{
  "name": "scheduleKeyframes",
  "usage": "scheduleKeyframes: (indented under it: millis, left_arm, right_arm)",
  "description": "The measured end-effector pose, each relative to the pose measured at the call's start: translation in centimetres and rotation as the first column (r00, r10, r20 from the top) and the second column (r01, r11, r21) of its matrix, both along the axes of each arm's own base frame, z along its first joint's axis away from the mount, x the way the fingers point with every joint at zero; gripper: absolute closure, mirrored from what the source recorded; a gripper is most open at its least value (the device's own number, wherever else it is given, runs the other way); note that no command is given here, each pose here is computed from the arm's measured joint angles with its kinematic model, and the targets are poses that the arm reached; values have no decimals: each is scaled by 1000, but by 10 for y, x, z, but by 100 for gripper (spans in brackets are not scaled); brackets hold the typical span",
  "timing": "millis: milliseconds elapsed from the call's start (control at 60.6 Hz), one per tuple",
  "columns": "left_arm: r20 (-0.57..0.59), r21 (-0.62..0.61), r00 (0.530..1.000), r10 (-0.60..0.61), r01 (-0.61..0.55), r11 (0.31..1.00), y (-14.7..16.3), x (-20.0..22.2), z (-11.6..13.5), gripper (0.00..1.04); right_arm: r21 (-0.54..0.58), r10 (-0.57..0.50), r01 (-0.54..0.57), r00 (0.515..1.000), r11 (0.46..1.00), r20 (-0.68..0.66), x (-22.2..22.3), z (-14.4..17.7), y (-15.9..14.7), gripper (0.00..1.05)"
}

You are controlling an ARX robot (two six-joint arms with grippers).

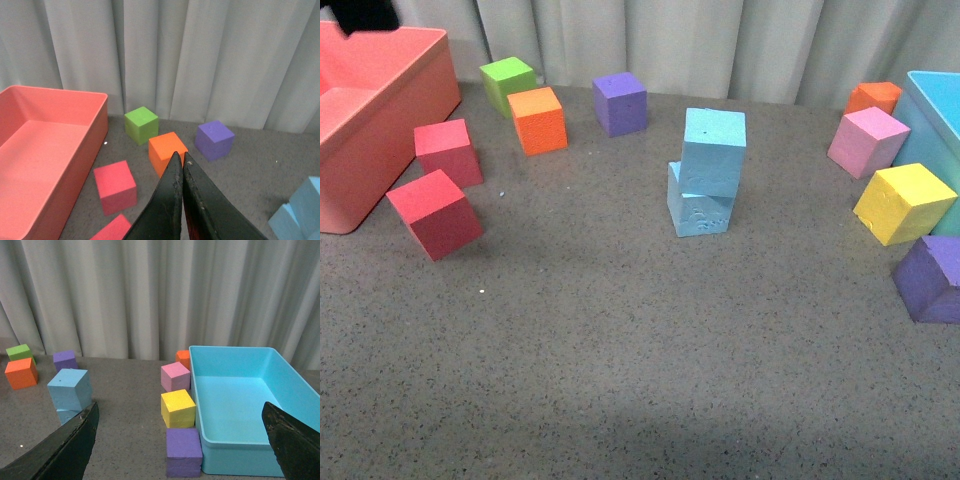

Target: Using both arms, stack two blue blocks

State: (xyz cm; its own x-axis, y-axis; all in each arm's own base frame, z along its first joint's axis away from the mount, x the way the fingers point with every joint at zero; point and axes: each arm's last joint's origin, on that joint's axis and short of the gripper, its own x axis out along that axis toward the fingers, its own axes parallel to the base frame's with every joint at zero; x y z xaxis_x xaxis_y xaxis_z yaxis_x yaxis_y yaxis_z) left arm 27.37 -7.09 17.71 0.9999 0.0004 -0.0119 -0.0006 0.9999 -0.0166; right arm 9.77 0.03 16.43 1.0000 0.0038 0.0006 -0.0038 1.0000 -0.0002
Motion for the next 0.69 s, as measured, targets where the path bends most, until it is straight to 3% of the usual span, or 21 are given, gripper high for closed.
scheduleKeyframes:
  millis: [346, 693]
  left_arm:
    - [-4, 11, 1000, 1, -1, 1000, 40, -61, -16, 101]
    - [-5, 10, 1000, -2, 2, 1000, 57, -100, -16, 101]
  right_arm:
    - [0, 0, 0, 1000, 1000, 0, 0, 0, 0, 10]
    - [0, 0, 0, 1000, 1000, 0, 0, 0, 0, 10]
